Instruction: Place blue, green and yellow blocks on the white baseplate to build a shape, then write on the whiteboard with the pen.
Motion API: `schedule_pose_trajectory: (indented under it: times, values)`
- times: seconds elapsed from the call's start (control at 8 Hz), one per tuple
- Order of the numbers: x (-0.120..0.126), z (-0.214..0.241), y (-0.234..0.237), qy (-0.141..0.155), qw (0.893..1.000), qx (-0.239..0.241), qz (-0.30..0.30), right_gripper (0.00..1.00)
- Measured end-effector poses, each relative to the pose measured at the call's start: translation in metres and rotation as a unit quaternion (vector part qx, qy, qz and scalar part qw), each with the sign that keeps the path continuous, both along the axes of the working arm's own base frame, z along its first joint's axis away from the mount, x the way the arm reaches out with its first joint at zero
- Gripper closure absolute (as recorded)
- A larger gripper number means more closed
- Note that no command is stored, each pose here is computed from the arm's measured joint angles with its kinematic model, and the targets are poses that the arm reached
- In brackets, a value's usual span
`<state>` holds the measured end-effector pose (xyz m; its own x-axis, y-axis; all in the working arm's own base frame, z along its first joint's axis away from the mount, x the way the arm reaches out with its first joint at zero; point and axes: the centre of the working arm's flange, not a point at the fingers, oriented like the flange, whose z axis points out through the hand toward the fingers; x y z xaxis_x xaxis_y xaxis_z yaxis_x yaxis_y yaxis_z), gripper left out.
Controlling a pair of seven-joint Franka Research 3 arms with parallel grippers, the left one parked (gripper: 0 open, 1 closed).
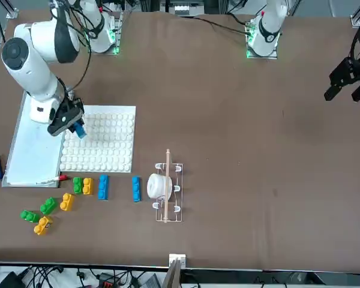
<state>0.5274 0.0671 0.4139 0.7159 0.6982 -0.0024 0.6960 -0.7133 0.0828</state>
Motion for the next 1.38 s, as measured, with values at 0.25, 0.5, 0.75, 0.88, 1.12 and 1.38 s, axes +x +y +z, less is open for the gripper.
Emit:
schedule_pose_trajectory:
  times: [0.25, 0.5, 0.75, 0.88, 1.12, 1.38]
  values:
    - [-0.005, 0.001, 0.001, 0.011, 0.998, 0.011, 0.054, 0.61]
    - [-0.009, -0.002, 0.005, 0.027, 0.992, 0.013, 0.119, 0.61]
    - [-0.014, -0.008, 0.009, 0.043, 0.978, 0.011, 0.202, 0.61]
    - [-0.017, -0.014, 0.01, 0.051, 0.971, 0.011, 0.235, 0.61]
    - [-0.029, -0.026, 0.015, 0.065, 0.956, 0.027, 0.286, 0.61]
    - [-0.038, -0.026, 0.026, 0.061, 0.942, 0.05, 0.325, 0.61]
